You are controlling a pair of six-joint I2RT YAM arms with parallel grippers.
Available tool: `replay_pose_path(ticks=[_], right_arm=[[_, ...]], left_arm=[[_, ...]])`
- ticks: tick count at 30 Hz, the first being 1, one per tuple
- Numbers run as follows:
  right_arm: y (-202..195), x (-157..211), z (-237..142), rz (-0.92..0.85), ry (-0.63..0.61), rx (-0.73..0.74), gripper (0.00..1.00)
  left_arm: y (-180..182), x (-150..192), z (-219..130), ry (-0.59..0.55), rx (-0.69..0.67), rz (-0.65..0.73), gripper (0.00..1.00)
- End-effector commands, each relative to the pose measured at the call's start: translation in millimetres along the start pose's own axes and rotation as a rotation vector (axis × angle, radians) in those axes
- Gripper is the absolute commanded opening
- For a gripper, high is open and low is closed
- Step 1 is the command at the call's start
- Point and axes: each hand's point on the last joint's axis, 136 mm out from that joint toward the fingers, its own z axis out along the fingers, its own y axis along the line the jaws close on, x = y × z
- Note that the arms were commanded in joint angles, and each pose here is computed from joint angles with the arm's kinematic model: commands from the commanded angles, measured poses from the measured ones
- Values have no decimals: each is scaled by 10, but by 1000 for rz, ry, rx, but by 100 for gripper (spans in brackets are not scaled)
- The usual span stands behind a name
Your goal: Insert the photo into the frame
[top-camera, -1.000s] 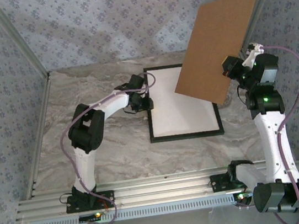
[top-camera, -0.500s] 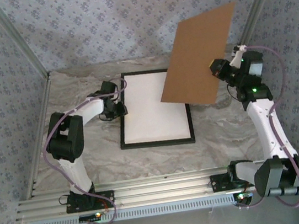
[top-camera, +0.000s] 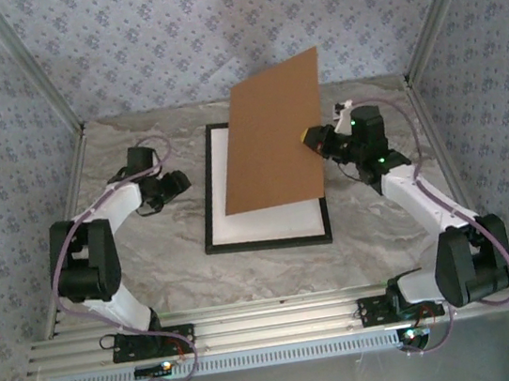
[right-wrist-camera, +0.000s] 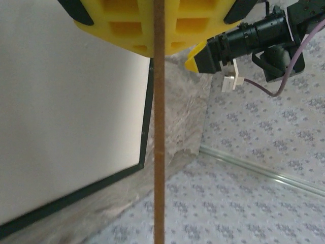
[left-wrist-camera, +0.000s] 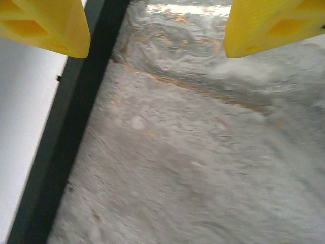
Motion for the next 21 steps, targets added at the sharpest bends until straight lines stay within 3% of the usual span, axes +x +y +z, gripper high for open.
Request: replay_pose_path(ticks=[1, 5, 10, 21], right_arm=[[323, -108, 69, -4, -86, -128, 0], [269, 67, 175, 28, -66, -127, 0], [142, 225, 238, 80, -51, -118, 0], [-7, 357, 349, 94, 28, -140, 0]], left_arm=[[-42, -17, -57, -27, 107, -74, 74], [-37, 44, -41, -34, 168, -107, 82], [-77, 130, 15, -14, 224, -123, 98], [-153, 253, 138, 33, 284, -130, 98]])
